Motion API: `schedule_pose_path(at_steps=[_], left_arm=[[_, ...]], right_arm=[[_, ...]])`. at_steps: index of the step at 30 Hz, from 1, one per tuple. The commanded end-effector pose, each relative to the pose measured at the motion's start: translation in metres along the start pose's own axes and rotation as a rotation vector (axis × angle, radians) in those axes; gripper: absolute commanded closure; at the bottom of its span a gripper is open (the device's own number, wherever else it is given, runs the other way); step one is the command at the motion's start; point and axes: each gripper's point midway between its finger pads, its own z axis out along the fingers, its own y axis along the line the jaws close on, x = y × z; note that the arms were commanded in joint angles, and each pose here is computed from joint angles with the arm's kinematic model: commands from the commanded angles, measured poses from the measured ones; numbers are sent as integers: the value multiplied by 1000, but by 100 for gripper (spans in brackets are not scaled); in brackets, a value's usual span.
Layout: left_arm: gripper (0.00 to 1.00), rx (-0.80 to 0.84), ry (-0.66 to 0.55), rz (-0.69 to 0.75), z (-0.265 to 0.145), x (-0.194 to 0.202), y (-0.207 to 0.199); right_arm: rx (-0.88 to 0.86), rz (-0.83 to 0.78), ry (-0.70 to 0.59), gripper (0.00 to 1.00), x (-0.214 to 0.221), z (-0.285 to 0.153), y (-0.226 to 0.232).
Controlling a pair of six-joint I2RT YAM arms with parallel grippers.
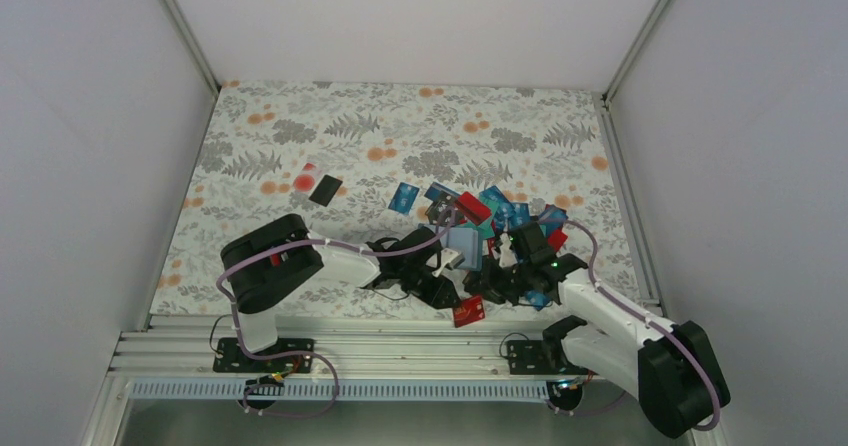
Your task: Put the credit cards into the card holder
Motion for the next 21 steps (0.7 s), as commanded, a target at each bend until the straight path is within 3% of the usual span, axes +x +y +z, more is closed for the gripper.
schedule_pose_path(at_steps=[1,7,10,15,21], left_arm=[[75,-68,61,-64,6,20,26],[75,-67,58,-74,5,19,29],[75,-64,56,-77,4,19,28],[75,-56,32,-80,-2,14,26],[75,-96,-86,-63,-31,-8,21]], right_arm=[[32,-39,26,85,4,1,-7],[39,-54,27,88,4,2,-9],[38,-56,32,95,5,3,-9],[31,-58,37,96,5,2,-7],[5,-70,32,96,-1,-2,8]])
